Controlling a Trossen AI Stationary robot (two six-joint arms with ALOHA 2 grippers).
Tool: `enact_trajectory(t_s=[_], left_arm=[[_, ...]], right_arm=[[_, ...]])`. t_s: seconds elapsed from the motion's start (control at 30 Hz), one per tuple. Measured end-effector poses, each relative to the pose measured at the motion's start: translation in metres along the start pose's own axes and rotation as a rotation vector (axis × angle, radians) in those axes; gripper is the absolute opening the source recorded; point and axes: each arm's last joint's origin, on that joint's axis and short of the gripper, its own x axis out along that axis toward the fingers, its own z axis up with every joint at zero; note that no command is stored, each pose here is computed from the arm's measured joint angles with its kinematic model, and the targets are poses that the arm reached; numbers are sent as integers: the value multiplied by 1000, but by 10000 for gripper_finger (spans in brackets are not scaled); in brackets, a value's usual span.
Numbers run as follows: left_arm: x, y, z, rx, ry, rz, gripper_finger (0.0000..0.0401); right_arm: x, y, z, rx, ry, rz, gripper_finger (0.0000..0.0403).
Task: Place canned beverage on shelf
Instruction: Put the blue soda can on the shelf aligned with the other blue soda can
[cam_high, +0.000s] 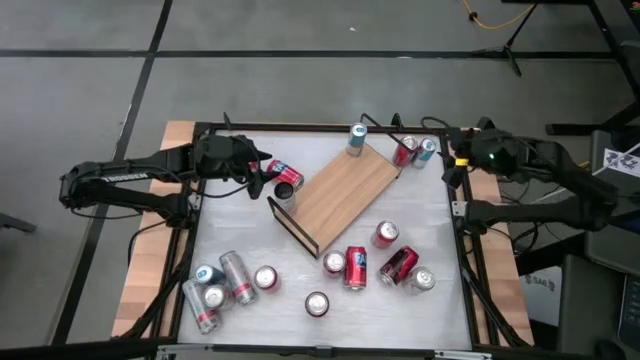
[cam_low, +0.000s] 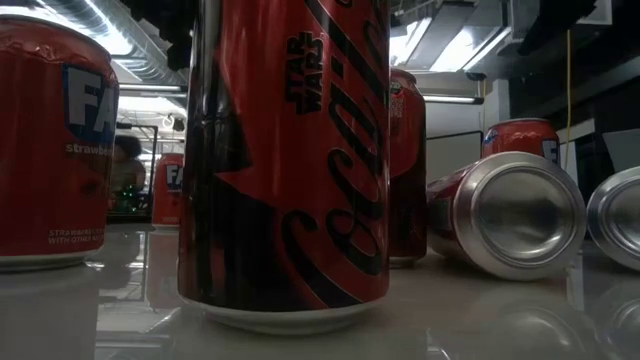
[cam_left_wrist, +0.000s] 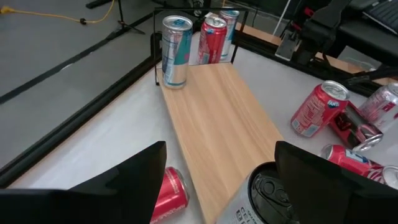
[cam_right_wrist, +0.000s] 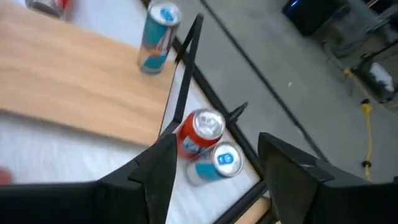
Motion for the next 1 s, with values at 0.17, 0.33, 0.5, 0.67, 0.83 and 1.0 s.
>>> enact_trajectory(t_s=[0.17,0.33,0.5,0.67,0.83,1.0], left_arm=[[0,0,0,4,0,0,293],[0,0,0,4,0,0,293],[0,0,0,4,0,0,293],[0,0,0,4,1,1,293],[0,0,-1,6,8,3,293],[0,0,-1,6,8,2,293]], right_arm=[[18,-11,5,-50,72,57,216],[42,-26,8,-138,148,102,216],[69,-44,7,-234,242,144,216],[94,-60,3,-347,330,183,216],[117,-71,-2,-461,401,242,216],[139,-74,-4,-549,451,314,216]])
